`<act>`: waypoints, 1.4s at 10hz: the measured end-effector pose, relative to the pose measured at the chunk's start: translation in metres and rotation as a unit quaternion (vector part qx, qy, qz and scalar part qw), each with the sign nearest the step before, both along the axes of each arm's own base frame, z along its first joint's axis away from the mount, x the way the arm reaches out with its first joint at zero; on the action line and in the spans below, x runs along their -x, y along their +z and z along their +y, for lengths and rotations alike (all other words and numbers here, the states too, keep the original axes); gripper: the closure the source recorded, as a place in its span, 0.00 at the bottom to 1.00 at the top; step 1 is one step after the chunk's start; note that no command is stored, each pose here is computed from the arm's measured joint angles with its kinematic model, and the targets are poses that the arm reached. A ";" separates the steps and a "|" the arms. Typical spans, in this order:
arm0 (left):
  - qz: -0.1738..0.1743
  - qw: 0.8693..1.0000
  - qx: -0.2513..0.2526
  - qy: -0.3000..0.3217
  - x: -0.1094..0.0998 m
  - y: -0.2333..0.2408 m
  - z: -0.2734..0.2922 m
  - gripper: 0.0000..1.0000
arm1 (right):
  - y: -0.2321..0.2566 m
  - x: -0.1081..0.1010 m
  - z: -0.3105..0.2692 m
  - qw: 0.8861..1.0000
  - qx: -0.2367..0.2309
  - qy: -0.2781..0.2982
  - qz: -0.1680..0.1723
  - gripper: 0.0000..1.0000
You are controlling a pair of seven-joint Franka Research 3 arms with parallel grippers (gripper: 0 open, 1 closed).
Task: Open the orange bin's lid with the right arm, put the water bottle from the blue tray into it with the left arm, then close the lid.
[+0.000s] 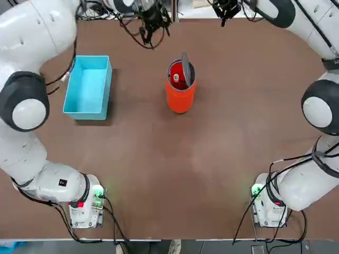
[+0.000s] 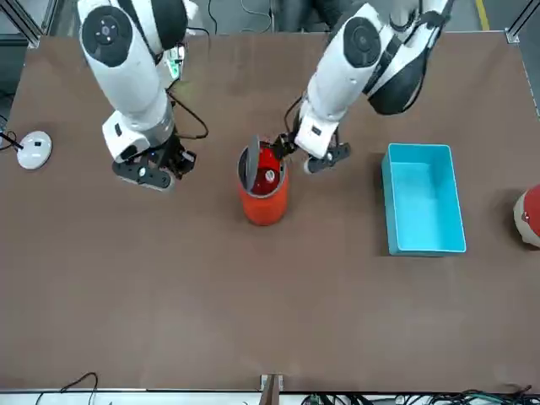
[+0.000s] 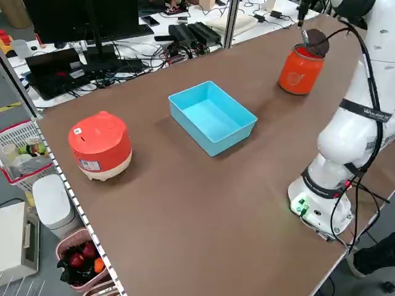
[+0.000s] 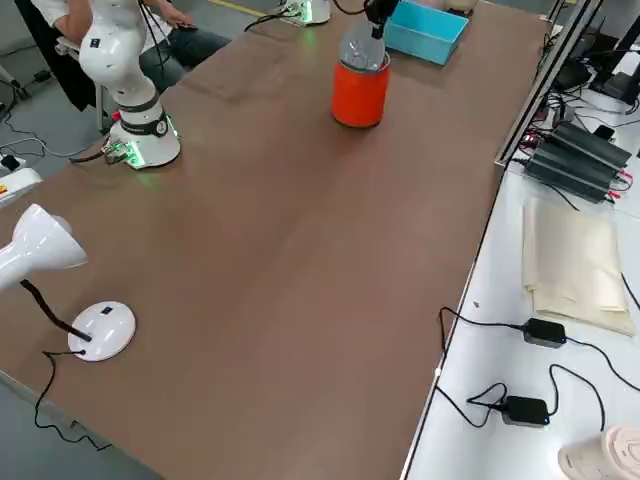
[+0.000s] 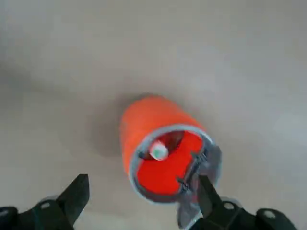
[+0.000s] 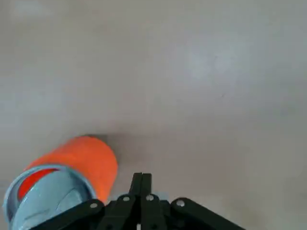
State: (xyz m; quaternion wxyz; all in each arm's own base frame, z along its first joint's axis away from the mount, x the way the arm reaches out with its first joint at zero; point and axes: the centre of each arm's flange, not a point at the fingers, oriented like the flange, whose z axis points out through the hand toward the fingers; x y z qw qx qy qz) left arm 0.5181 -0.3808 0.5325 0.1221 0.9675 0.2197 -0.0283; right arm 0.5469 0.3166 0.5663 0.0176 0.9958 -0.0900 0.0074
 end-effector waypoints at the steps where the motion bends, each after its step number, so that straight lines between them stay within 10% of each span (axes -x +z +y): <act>1: -0.014 1.000 -0.021 0.005 -0.014 0.011 0.034 0.00 | -0.003 0.014 0.023 1.000 -0.003 0.010 0.003 0.99; 5: -0.018 0.993 -0.085 -0.079 -0.052 0.006 0.133 0.00 | -0.053 0.083 0.124 1.000 -0.010 0.023 -0.006 0.99; 10: -0.019 0.980 -0.117 -0.158 -0.073 0.035 0.299 0.00 | -0.087 0.079 0.141 1.000 -0.014 0.010 -0.011 0.99; 14: -0.030 0.969 -0.122 -0.213 -0.067 0.051 0.328 0.00 | -0.118 0.078 0.161 1.000 -0.014 -0.011 -0.021 0.99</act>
